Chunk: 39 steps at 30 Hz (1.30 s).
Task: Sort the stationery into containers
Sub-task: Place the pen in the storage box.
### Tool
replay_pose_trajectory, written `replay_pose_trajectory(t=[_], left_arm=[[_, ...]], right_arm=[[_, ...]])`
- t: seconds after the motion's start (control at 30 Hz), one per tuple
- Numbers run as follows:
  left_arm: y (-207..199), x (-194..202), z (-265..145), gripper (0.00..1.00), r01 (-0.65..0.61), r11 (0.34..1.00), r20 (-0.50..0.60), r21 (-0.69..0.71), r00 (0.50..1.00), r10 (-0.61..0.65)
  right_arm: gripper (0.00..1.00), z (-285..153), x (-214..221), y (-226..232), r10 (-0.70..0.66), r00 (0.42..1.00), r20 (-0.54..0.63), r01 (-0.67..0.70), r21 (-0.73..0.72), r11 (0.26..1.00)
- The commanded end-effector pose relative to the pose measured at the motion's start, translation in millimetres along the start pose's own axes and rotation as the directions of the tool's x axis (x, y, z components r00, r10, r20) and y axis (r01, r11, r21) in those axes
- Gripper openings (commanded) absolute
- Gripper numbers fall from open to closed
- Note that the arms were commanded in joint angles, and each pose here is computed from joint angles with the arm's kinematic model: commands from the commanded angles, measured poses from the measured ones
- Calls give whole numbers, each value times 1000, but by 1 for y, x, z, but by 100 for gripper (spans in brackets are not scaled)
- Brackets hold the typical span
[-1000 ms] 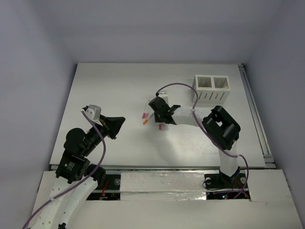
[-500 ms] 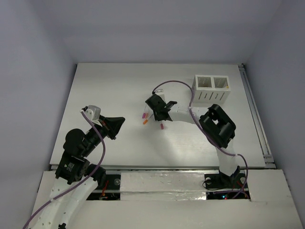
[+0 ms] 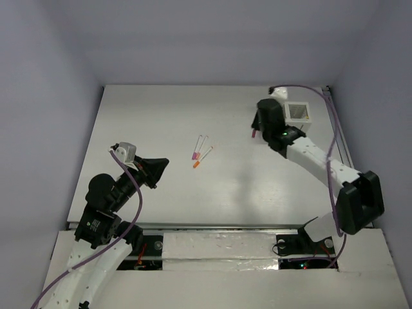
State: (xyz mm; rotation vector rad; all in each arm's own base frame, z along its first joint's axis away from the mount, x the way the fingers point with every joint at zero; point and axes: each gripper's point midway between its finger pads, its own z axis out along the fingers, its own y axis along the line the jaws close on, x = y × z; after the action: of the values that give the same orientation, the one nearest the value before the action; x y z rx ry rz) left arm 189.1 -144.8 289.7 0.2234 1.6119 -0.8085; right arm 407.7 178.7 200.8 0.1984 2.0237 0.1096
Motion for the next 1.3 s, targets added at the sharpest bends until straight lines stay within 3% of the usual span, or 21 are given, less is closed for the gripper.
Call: replay_pose_trajectory(t=[0.0, 0.03, 0.13, 0.23, 0.4, 0.47, 0.6, 0.87, 1.07, 1.1, 1.27], left_arm=[[-8, -14, 1, 1, -12, 1000, 35, 26, 999, 11], [-7, -13, 2, 2, -11, 1000, 31, 26, 999, 10], [-6, -12, 3, 1, -12, 1000, 26, 22, 1000, 11], [-3, -12, 5, 2, -10, 1000, 23, 9, 1000, 10], [-2, -11, 6, 2, -12, 1000, 14, 7, 1000, 12], [-1, -10, 7, 2, -12, 1000, 9, 4, 1000, 12], [0, -9, 8, 2, -12, 1000, 5, -1, 1000, 12], [0, -8, 9, 2, -16, 1000, -1, 0, 1000, 16], [-3, -11, 6, 3, -19, 1000, 16, 11, 1000, 19], [-3, -11, 6, 4, -20, 1000, 18, 10, 1000, 19], [-5, -14, 3, 6, -24, 1000, 31, 17, 999, 23]], right_arm=[[0, -1, -71, -52, 111, 969, 222, -128, 63, 990], [0, -2, -103, -79, 152, 936, 318, -191, 95, 977], [0, 1, -144, -126, 129, 878, 461, -241, 193, 951], [0, 6, -173, -152, 61, 847, 529, -242, 281, 929], [0, 35, -181, -196, -86, 841, 533, -181, 428, 885], [0, 41, -189, -200, -105, 822, 559, -183, 435, 882], [1, 61, -185, -209, -178, 838, 516, -126, 499, 857], [5, 89, -152, -216, -119, 876, 468, -147, 494, 857], [18, 93, -123, -220, -72, 898, 435, -168, 490, 856], [26, 90, -125, -218, -67, 896, 440, -171, 479, 861], [48, 85, -123, -214, -48, 908, 416, -163, 458, 874]])
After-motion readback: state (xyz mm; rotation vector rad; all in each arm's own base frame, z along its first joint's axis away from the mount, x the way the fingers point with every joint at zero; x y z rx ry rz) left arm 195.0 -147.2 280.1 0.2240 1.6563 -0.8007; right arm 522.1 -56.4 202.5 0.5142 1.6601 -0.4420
